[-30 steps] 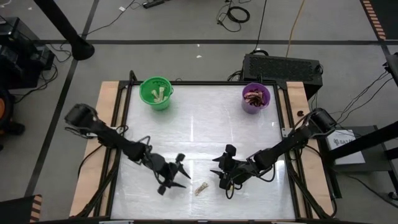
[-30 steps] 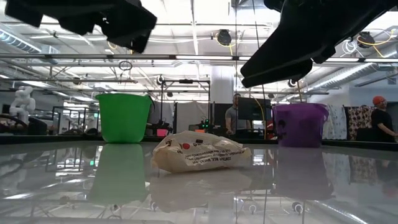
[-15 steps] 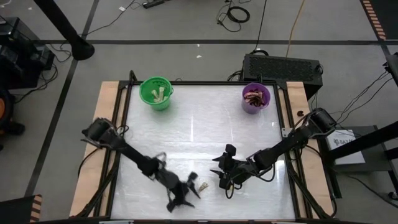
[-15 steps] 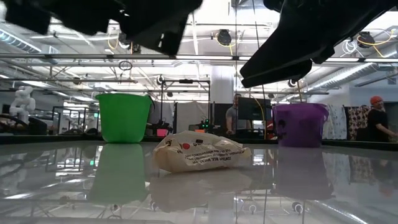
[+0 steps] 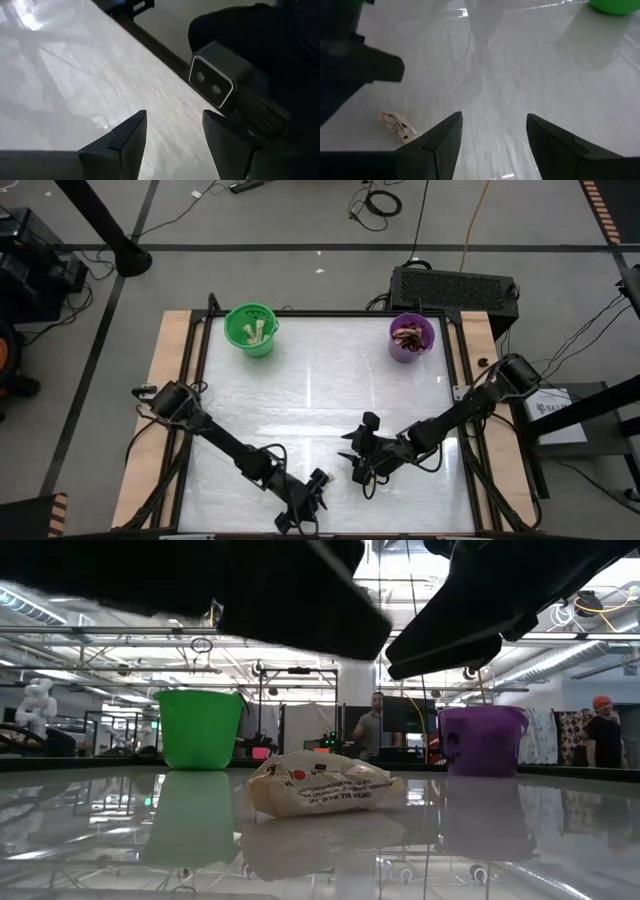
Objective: Sort candy by brand, put in halloween buckets
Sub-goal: Put the white chocolate bar into the green bucket
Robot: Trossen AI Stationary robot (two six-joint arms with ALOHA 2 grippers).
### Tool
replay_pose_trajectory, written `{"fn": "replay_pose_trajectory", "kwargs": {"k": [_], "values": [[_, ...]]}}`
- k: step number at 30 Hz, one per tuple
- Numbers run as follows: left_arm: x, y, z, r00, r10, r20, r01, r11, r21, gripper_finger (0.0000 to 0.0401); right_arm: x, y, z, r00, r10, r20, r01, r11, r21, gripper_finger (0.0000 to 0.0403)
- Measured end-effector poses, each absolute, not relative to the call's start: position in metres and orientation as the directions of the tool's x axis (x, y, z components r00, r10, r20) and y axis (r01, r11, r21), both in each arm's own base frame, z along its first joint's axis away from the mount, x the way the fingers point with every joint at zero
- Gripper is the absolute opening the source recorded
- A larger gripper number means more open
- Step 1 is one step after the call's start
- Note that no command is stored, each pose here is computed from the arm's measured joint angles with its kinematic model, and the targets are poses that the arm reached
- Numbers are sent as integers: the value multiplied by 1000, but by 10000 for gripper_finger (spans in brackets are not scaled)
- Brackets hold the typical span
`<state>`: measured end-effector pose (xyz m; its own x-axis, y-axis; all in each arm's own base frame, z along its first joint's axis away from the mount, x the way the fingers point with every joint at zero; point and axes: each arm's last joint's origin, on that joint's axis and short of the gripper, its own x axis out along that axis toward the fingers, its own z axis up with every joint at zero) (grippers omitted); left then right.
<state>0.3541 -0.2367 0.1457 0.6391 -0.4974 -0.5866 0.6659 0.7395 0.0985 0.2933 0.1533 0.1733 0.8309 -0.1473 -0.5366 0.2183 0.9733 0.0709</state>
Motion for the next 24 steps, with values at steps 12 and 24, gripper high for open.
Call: {"fn": "replay_pose_trajectory", "kwargs": {"k": [12, 24], "values": [[346, -234, 136, 617, -388, -685, 561, 827, 37, 200, 295, 154, 173, 843, -207, -496, 302, 946, 119, 212], [336, -230, 122, 604, -346, -718, 535, 844, 44, 200, 295, 153, 173, 842, -210, -498, 274, 960, 60, 212]]}}
